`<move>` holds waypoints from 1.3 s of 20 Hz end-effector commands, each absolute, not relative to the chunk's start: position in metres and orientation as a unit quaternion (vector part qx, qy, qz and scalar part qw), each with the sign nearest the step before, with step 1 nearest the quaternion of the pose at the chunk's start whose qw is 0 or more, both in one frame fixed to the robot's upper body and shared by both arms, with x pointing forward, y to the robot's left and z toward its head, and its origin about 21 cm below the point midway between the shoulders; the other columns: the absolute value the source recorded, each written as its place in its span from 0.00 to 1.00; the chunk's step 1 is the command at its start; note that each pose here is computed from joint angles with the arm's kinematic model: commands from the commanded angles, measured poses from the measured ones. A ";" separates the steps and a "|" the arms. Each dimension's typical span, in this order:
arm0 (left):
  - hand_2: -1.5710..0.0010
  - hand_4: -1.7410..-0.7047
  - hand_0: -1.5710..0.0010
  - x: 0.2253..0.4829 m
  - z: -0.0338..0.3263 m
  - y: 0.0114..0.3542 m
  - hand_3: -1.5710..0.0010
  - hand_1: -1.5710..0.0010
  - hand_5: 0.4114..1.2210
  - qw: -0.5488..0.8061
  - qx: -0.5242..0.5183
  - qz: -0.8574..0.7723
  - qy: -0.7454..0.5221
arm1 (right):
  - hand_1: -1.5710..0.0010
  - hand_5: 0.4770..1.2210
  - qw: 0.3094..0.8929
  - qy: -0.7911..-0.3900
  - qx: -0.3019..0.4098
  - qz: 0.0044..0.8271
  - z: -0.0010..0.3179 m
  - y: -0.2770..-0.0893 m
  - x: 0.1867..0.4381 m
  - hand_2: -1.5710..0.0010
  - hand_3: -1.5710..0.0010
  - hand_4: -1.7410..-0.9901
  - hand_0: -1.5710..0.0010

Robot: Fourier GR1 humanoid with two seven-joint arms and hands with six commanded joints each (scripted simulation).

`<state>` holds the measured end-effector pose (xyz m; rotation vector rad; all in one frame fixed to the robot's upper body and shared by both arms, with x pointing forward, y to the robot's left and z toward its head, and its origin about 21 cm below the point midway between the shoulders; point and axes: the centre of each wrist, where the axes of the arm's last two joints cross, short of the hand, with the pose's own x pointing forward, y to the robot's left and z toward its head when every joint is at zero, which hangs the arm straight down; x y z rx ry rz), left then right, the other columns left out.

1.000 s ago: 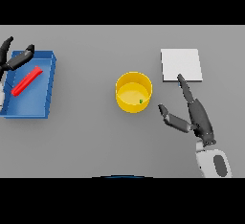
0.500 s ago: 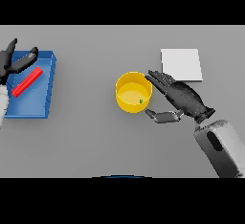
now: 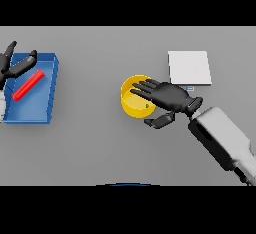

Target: Pick up the red beaker and tilt it to pour out 1 green nut into yellow bowl. Pick up the yellow bowl and place it on the metallic measuring scale.

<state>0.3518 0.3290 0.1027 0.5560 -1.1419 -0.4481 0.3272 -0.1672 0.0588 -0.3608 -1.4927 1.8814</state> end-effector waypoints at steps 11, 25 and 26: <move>1.00 0.91 1.00 0.351 0.101 0.332 1.00 1.00 0.36 0.782 0.262 -0.211 -0.526 | 1.00 0.27 0.327 -0.476 -0.125 0.807 0.047 -0.137 0.350 1.00 1.00 0.74 1.00; 1.00 0.92 1.00 0.355 0.108 0.334 1.00 1.00 0.37 0.777 0.270 -0.221 -0.525 | 0.19 0.91 0.328 -0.470 -0.109 0.812 0.048 -0.135 0.352 0.24 0.35 0.14 0.19; 1.00 0.92 1.00 0.355 0.107 0.333 1.00 1.00 0.37 0.775 0.269 -0.221 -0.527 | 0.16 0.93 0.331 -0.468 -0.109 0.812 0.048 -0.134 0.351 0.21 0.32 0.11 0.15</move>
